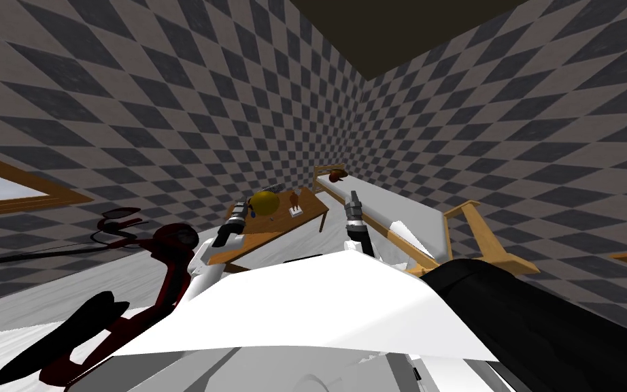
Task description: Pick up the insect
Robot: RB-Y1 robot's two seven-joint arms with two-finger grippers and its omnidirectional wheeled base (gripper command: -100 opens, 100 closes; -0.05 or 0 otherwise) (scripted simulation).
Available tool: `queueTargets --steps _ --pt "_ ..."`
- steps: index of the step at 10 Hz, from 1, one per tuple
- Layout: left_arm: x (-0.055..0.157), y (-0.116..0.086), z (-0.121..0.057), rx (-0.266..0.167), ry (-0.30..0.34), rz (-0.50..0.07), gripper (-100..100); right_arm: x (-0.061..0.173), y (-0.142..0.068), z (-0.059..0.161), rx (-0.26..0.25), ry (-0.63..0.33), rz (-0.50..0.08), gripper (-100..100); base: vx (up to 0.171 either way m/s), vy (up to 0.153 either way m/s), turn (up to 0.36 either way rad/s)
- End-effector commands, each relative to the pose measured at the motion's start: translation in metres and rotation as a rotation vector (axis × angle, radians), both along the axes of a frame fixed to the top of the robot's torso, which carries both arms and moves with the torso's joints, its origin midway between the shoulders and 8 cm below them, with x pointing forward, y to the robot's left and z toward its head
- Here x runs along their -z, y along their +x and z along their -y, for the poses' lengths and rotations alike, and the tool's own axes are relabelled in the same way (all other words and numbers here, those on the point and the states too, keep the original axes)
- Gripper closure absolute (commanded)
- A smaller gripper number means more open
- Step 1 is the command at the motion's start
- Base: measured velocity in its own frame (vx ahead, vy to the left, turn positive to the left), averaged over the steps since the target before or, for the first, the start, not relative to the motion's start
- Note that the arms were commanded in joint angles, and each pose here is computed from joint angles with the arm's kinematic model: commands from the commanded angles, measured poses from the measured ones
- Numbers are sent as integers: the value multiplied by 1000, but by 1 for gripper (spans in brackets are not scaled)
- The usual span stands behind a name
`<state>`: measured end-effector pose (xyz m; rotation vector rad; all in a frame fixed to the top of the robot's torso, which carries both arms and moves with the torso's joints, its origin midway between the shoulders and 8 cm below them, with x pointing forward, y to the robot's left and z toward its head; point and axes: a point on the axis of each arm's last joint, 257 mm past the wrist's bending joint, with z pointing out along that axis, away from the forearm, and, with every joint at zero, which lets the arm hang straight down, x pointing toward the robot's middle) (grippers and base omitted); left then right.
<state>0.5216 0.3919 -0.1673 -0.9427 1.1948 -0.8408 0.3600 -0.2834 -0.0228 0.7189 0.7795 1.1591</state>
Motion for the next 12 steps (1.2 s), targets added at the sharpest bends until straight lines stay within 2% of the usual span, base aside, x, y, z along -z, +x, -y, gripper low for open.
queueTargets --steps 1,3,4,6,9,11,12 --pt "17 5 -12 -20 -5 -48 -100 0 0 0 0 0 0 0 -12 -17 -56" --pt "39 13 -27 -48 -11 -120 -100 0 0 0 0 0 0 0 -23 -15 -117" --pt "43 13 -28 -50 -12 -127 -100 0 0 0 0 0 0 0 -24 -4 -40" --pt "67 17 -40 -72 -18 -200 -100 0 0 0 0 0 0 0 -17 2 -99" --pt "85 17 -45 -84 -22 -246 -100 0 0 0 0 0 0 0 -9 9 -77" --pt "113 16 -51 -96 -27 -323 -100 0 0 0 0 0 0 0 -1 20 -156" --pt "115 15 -52 -98 -27 -327 -100 0 0 0 0 0 0 0 1 26 -80"
